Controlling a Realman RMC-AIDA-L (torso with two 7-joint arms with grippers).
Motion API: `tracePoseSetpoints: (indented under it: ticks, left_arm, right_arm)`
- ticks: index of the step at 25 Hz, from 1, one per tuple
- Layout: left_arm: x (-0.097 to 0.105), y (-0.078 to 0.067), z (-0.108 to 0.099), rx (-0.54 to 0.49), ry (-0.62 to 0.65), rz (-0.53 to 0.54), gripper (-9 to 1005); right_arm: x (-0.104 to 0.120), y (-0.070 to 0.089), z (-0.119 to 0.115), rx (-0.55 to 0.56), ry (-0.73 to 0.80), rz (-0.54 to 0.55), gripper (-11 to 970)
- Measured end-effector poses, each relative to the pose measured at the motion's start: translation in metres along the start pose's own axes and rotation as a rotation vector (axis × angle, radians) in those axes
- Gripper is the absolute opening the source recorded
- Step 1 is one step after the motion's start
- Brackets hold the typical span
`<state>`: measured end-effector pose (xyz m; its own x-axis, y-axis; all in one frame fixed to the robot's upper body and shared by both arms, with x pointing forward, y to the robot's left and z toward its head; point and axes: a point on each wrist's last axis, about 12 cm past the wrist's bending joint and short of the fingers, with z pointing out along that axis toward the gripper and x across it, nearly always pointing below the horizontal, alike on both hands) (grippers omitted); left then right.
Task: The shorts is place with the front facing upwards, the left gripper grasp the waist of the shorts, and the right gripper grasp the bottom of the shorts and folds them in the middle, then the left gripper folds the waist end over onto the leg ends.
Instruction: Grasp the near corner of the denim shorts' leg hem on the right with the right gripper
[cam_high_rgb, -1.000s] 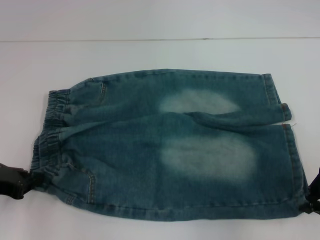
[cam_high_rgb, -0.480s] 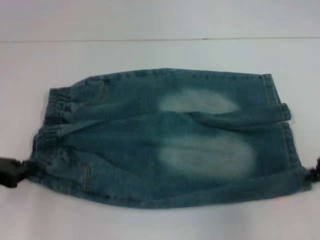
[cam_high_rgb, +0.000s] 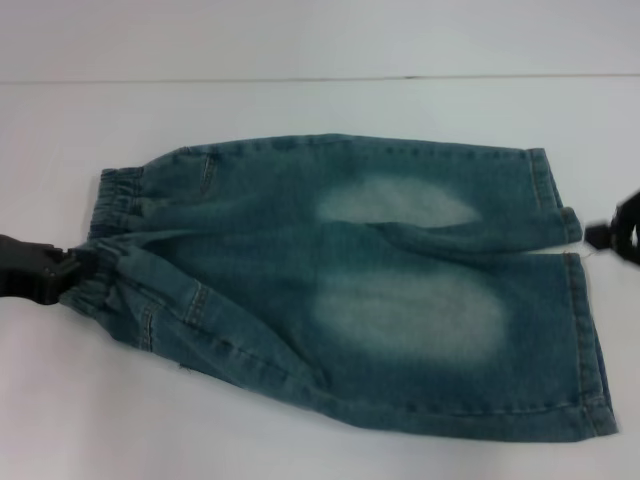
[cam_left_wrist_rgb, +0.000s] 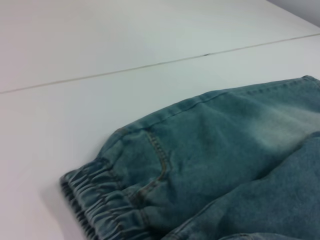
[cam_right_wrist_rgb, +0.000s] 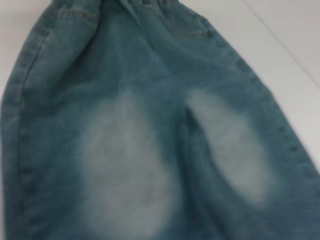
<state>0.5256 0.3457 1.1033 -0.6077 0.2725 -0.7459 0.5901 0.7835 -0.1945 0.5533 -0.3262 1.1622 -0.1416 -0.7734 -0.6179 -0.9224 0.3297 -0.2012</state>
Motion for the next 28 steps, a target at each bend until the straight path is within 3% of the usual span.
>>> tracePoseSetpoints:
  ticks: [5, 11, 16, 28]
  left_arm:
    - [0.001, 0.000, 0.001, 0.001, 0.008, -0.001, 60]
    - [0.012, 0.000, -0.004, -0.004, 0.021, -0.023, 58]
    - [0.016, -0.001, -0.004, -0.005, 0.026, -0.029, 57]
    - [0.022, -0.002, -0.002, 0.002, 0.034, -0.037, 56]
  right_arm:
    - [0.000, 0.016, 0.005, -0.155, 0.090, -0.005, 31]
    - [0.000, 0.025, -0.005, -0.259, 0.179, 0.086, 90]
    - [0.000, 0.024, -0.001, -0.274, 0.307, 0.122, 246]
    - [0.000, 0.040, 0.016, -0.398, 0.408, 0.114, 603]
